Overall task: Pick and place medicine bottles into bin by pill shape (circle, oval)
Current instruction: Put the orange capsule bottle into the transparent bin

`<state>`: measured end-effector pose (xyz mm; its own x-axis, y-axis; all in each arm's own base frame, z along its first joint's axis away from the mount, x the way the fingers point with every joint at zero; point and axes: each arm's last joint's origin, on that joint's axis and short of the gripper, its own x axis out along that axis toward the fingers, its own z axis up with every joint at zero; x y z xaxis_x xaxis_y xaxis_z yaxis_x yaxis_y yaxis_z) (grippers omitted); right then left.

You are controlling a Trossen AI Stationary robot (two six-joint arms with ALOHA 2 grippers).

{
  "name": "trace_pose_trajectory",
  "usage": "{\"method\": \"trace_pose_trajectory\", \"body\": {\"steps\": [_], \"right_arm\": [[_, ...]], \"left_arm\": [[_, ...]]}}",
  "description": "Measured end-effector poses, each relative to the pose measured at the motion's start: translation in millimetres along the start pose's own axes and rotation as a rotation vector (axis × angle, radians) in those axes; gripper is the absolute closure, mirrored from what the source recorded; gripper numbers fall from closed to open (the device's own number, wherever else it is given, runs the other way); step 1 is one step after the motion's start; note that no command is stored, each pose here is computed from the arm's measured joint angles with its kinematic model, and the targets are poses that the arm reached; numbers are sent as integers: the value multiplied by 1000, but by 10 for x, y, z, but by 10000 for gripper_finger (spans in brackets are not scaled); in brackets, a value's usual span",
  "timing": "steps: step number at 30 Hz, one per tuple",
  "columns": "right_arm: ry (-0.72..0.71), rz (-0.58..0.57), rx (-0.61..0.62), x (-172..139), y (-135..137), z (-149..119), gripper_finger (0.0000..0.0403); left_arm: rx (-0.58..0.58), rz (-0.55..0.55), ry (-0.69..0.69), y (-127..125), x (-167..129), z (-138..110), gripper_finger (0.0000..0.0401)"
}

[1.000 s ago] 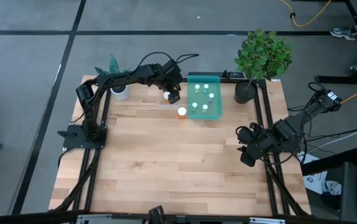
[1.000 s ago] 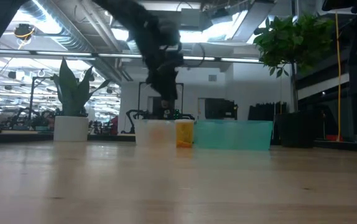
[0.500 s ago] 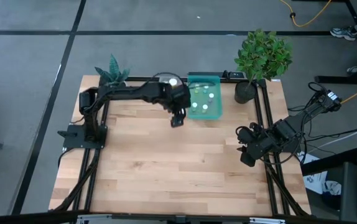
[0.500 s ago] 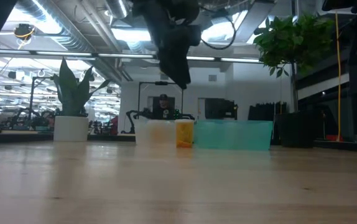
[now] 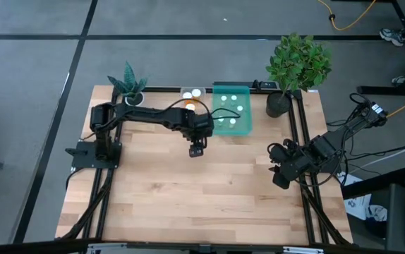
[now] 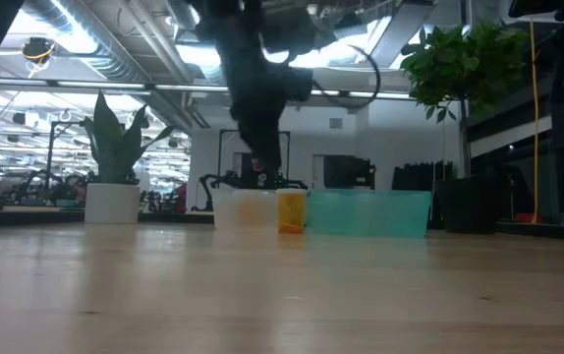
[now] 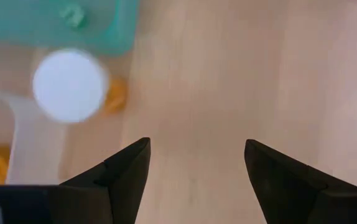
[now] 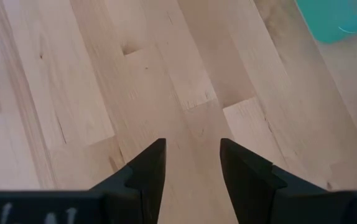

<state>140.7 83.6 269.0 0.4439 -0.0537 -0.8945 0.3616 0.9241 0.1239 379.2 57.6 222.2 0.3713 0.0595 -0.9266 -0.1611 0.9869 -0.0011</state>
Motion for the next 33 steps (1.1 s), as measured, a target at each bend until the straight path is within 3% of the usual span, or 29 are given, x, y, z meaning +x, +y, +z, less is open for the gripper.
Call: {"method": "trace_pose_trajectory", "body": {"steps": [4, 11, 17, 25, 33], "right_arm": [[0, 0, 0, 1, 1, 0, 249], [0, 0, 0, 1, 0, 0, 249], [0, 0, 0, 0, 0, 0, 249], [0, 0, 0, 1, 1, 0, 249], [-2, 0, 1, 3, 4, 2, 249]], "left_arm": [[-27, 97, 5, 84, 161, -116, 150], [-73, 109, -30, 299, 363, -256, 150], [-49, 132, -125, 478, 377, -200, 150], [-44, 106, -160, 617, 421, -182, 150], [-18, 58, -162, 618, 692, -172, 150]]}}
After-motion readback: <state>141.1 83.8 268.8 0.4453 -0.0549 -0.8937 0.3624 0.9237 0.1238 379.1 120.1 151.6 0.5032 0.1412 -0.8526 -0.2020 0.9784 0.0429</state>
